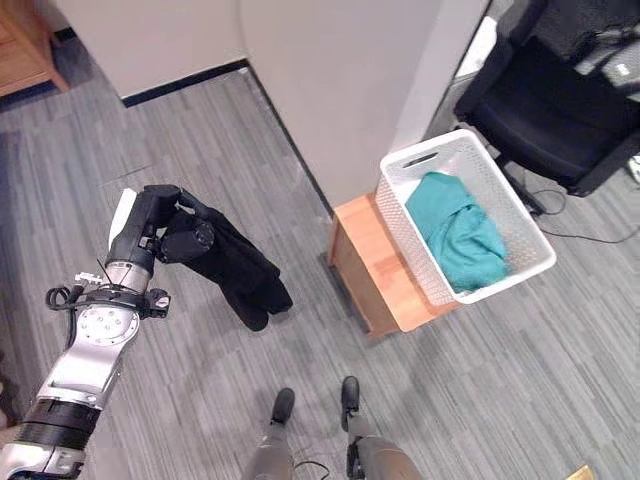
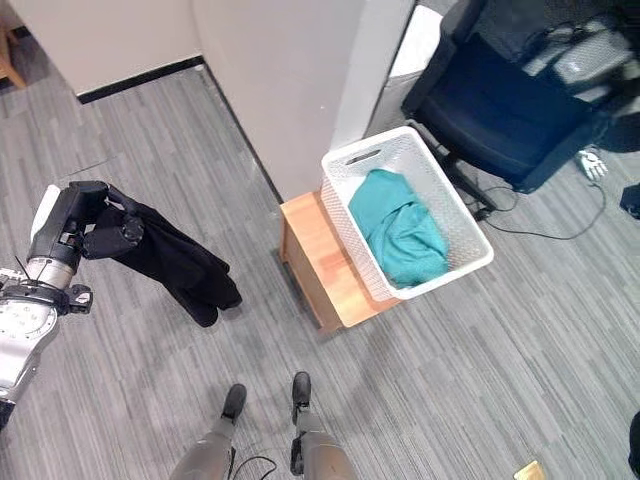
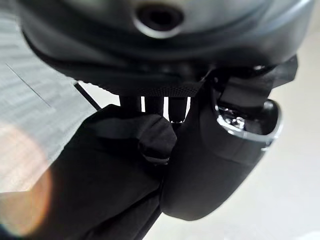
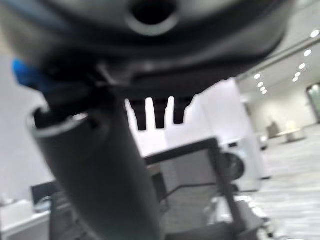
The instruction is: Pick up bed clothes into laundry basket.
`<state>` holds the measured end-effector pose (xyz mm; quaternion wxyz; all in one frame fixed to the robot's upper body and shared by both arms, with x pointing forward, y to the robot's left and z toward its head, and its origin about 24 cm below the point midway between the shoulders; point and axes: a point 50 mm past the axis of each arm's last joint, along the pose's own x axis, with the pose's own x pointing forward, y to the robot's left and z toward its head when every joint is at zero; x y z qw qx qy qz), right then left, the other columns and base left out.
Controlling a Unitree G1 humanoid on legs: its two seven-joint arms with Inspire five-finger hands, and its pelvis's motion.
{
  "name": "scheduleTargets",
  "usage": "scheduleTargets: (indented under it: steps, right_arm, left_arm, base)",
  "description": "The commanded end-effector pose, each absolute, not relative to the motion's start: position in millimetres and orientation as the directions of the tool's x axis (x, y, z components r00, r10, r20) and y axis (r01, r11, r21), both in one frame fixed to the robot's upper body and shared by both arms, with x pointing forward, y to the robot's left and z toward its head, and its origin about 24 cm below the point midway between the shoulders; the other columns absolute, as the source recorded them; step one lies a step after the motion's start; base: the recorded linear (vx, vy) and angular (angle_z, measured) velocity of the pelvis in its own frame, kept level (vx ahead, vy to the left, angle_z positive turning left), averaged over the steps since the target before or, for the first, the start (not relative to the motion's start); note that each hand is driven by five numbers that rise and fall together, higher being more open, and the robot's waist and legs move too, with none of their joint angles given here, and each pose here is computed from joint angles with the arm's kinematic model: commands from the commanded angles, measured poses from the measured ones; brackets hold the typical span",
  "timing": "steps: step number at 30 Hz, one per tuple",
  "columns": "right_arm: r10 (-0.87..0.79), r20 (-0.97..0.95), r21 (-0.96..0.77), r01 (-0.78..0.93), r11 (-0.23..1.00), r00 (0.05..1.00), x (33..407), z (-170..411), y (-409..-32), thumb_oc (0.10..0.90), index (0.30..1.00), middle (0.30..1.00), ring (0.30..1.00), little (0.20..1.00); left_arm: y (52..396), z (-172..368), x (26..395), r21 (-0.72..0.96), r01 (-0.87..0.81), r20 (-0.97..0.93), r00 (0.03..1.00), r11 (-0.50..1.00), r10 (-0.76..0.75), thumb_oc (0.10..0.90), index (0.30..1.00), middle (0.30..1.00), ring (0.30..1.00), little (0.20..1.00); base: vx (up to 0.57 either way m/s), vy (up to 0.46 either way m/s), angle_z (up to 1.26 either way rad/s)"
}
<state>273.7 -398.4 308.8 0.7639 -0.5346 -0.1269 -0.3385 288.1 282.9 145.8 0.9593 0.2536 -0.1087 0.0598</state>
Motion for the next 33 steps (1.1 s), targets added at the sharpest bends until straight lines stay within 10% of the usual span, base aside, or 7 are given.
scheduleTargets:
  steps: [1, 13, 19, 33]
  right_arm:
    - [-0.339, 0.596, -0.764, 0.644, 0.039, 0.728, 255.9, 318.7, -403.7, 0.8, 0.9, 0.9, 0.9, 0.9]
    - [-0.629, 0.22, -0.815, 0.495, 0.302, 0.746, 242.5, 168.2, -440.5, 0.8, 0.9, 0.9, 0.9, 0.9]
    - [-0.689, -0.264, -0.807, 0.237, 0.541, 0.675, 214.6, 15.7, -409.3, 0.8, 0.9, 0.9, 0.9, 0.9]
    - [-0.598, -0.63, -0.662, 0.059, 0.747, 0.496, 123.0, -88.2, -361.2, 0.8, 0.9, 0.9, 0.9, 0.9]
  left_arm:
    - [269.7, 197.5, 277.1, 0.481, -0.229, 0.48, 0.877, 0.846, -0.035, 0.4, 0.3, 0.3, 0.3, 0.3]
    - [200.0, 262.3, 318.1, 0.45, -0.186, 0.655, 0.734, 0.874, -0.181, 0.4, 0.3, 0.3, 0.3, 0.3]
    - [144.0, 330.5, 333.7, 0.474, -0.17, 0.75, 0.592, 0.864, -0.294, 0.4, 0.3, 0.3, 0.3, 0.3]
    - [190.9, 428.4, 340.1, 0.512, -0.693, 0.845, 0.511, 0.508, -0.155, 0.4, 0.3, 0.3, 0.3, 0.3]
  base:
    - [-0.02, 0.142, -0.35]
    - [-0.03, 0.056, -0.36]
    - [-0.01, 0.002, -0.35]
    - [0.02, -0.052, -0.1]
